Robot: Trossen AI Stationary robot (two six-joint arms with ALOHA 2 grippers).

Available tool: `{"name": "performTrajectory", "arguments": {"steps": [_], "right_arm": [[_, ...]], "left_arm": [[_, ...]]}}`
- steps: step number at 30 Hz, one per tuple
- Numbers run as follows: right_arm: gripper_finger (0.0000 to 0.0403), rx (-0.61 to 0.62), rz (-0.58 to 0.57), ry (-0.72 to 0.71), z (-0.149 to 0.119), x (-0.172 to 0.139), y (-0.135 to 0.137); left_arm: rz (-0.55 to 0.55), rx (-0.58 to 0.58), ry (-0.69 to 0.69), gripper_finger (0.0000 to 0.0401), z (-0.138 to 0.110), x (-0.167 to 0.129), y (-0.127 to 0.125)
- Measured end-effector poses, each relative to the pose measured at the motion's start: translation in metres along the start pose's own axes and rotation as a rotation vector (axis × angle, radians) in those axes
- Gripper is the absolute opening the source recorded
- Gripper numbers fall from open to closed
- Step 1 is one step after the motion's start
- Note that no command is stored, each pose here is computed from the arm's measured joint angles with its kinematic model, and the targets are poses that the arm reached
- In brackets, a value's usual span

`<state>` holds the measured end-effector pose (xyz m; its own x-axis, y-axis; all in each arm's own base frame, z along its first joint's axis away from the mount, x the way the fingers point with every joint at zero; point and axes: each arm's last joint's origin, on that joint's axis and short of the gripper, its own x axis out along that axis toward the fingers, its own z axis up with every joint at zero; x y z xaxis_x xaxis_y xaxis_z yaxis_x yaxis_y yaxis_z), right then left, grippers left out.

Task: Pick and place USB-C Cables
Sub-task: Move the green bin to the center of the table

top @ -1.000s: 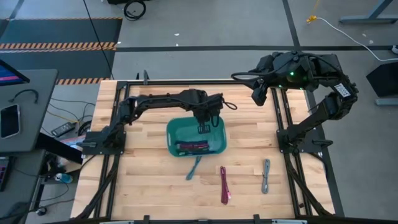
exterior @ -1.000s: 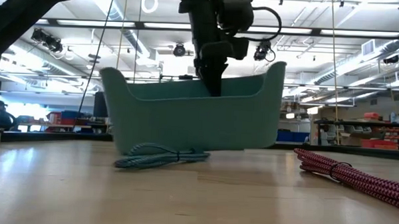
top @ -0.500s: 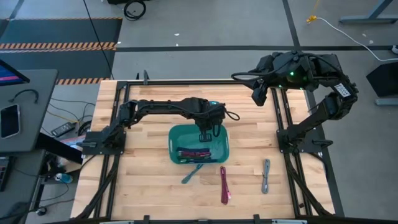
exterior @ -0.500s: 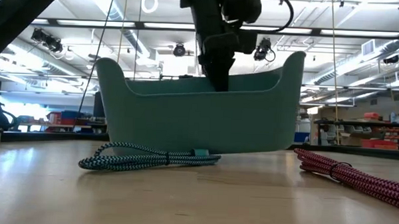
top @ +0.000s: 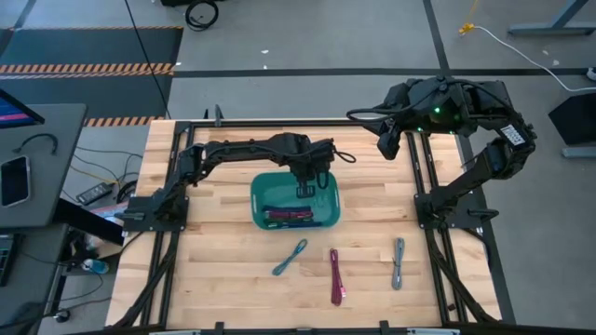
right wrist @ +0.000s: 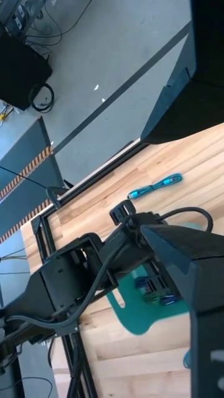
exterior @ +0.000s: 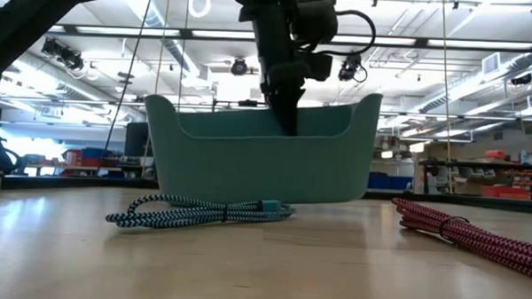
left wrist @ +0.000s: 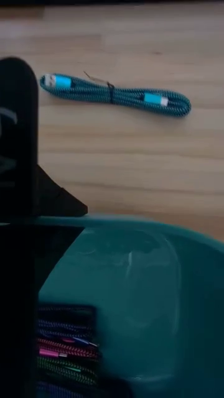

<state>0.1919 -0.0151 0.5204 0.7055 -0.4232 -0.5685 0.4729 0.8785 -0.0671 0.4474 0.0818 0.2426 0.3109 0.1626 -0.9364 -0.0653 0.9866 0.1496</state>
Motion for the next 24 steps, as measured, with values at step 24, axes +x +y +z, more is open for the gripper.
{"name": "performTrajectory", "arguments": {"steps": [24], "right_arm": [[0.0229,0.001,0.0,-0.001,0.0,0.0,0.0]], "left_arm": [[-0.075,0.033,0.002,0.0002,0.001,0.02,0.002]]}}
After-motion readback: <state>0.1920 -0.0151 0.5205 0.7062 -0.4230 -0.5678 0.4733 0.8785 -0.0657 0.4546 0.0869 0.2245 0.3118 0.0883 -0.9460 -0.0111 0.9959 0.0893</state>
